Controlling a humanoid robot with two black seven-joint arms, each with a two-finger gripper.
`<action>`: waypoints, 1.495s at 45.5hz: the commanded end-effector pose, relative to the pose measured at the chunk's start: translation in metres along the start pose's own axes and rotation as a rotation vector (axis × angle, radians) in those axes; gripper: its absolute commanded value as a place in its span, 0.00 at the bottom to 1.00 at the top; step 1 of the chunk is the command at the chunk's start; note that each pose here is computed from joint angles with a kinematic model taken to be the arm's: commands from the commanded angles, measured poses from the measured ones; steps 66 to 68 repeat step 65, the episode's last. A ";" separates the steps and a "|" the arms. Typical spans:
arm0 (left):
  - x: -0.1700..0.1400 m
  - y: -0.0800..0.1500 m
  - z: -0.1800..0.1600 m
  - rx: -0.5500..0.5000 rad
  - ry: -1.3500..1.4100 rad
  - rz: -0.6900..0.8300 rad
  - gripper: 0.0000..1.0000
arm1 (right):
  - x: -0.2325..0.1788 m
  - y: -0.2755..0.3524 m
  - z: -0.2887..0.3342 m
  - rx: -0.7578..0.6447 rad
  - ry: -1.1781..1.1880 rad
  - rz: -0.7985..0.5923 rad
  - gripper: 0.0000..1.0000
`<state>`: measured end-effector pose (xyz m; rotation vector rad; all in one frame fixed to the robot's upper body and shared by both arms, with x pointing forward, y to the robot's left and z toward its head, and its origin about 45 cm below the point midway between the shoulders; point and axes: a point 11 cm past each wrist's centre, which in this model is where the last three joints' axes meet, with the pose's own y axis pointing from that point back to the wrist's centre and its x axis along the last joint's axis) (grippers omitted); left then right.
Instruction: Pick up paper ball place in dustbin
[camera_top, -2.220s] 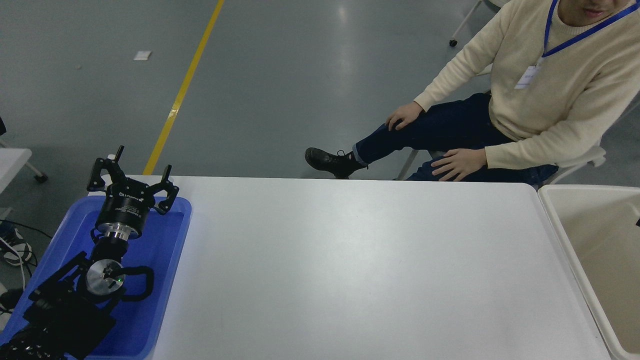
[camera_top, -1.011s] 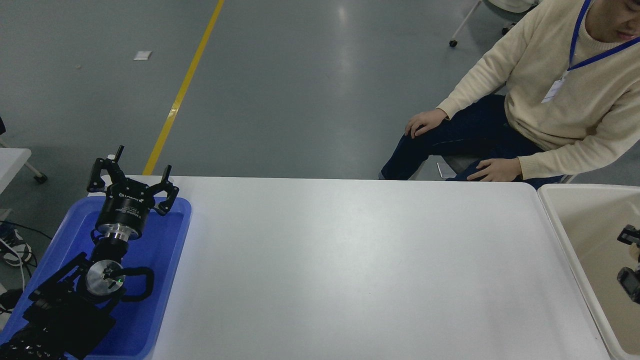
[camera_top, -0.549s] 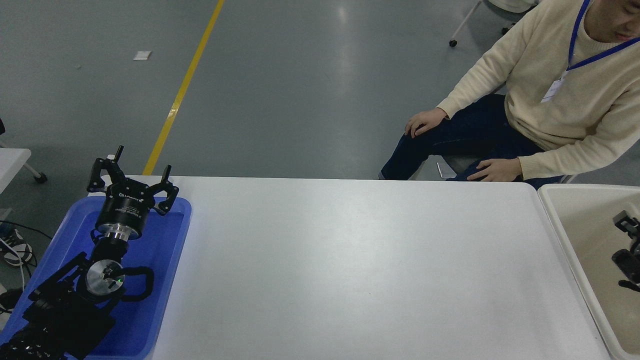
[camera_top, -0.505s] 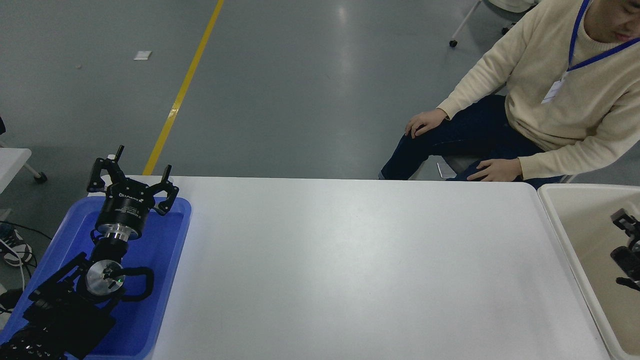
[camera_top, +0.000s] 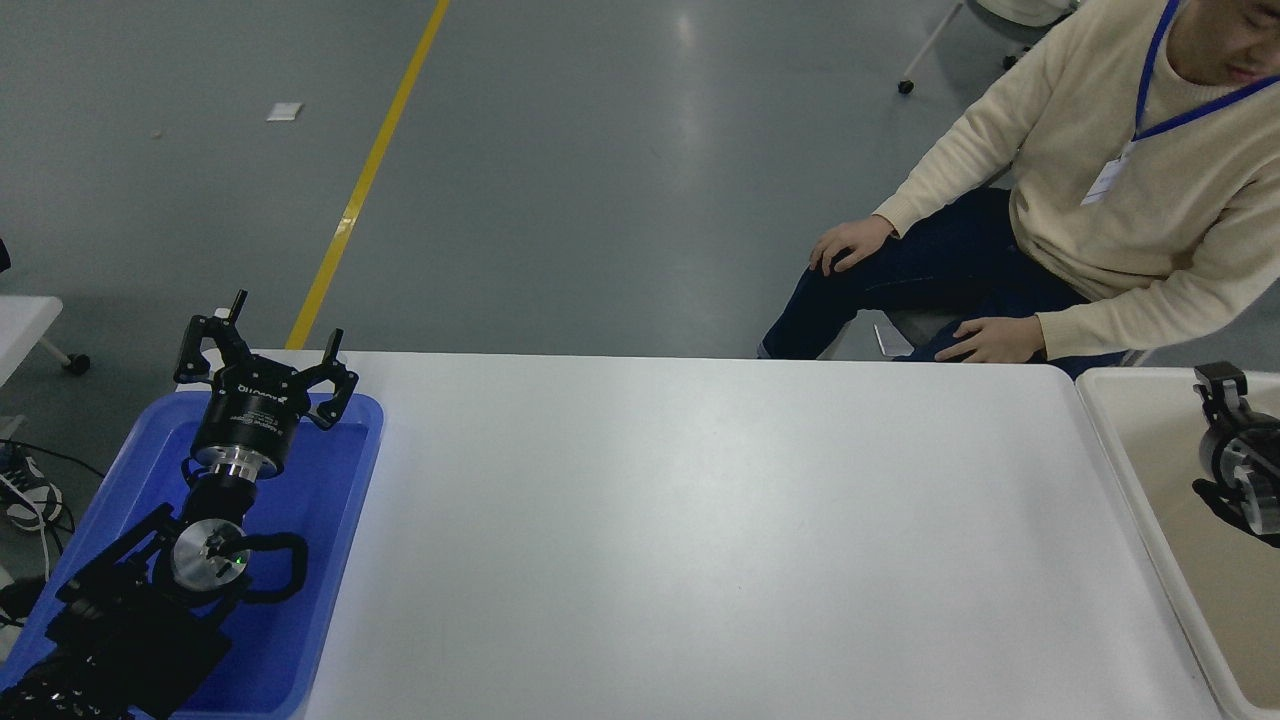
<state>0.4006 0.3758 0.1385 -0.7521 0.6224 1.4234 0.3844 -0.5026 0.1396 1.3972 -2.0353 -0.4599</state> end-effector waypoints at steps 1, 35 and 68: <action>0.000 0.000 0.000 0.000 0.001 0.000 1.00 | -0.036 0.016 -0.026 0.265 -0.177 -0.126 1.00; 0.000 0.000 0.000 -0.002 0.001 0.000 1.00 | -0.163 0.048 0.003 0.540 -0.593 -0.411 1.00; 0.000 0.000 0.000 -0.001 0.000 0.000 1.00 | -0.193 0.061 0.005 0.556 -0.643 -0.471 1.00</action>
